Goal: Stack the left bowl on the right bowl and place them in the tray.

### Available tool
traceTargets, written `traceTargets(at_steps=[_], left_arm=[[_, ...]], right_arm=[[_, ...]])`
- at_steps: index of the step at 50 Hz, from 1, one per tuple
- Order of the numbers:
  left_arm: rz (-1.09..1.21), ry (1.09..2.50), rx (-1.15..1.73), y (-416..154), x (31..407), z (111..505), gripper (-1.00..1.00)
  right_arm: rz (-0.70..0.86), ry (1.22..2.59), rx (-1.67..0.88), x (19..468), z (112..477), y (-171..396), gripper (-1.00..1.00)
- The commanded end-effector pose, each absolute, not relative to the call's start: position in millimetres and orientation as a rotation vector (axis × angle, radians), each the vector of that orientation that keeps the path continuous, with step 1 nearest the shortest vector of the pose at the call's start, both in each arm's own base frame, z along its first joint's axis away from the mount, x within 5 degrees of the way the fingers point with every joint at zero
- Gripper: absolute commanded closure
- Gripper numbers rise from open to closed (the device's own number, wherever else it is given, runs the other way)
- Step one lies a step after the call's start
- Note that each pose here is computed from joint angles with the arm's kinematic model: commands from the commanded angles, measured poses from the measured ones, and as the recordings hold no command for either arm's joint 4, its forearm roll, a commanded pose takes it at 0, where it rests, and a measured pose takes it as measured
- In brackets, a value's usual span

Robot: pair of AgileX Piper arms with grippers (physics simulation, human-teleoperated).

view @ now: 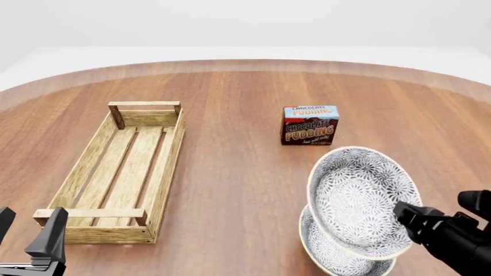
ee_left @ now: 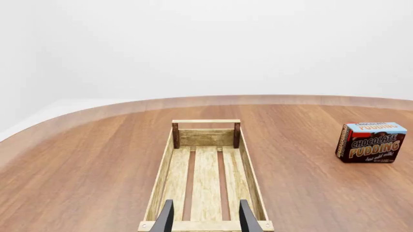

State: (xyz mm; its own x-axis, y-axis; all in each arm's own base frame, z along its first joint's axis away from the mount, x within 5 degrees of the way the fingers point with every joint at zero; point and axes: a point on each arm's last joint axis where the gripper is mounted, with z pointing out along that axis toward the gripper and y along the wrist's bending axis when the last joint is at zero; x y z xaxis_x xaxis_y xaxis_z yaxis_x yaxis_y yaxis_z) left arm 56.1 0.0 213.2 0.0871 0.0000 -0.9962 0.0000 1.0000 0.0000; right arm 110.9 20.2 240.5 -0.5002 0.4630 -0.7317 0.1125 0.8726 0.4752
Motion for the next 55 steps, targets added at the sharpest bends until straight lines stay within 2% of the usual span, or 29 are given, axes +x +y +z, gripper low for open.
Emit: traceTargets(at_steps=[1, 55], left_arm=[[0.000, 1.484, 0.000, 0.0, 56.1, 213.2, -1.00], [0.000, 1.484, 0.000, 0.0, 56.1, 213.2, -1.00]], right_arm=[[0.450, 2.080, 0.439, 118.7, 227.4, 20.0, 1.00], [0.435, 2.134, 0.457, 115.7, 189.3, 19.4, 1.00]])
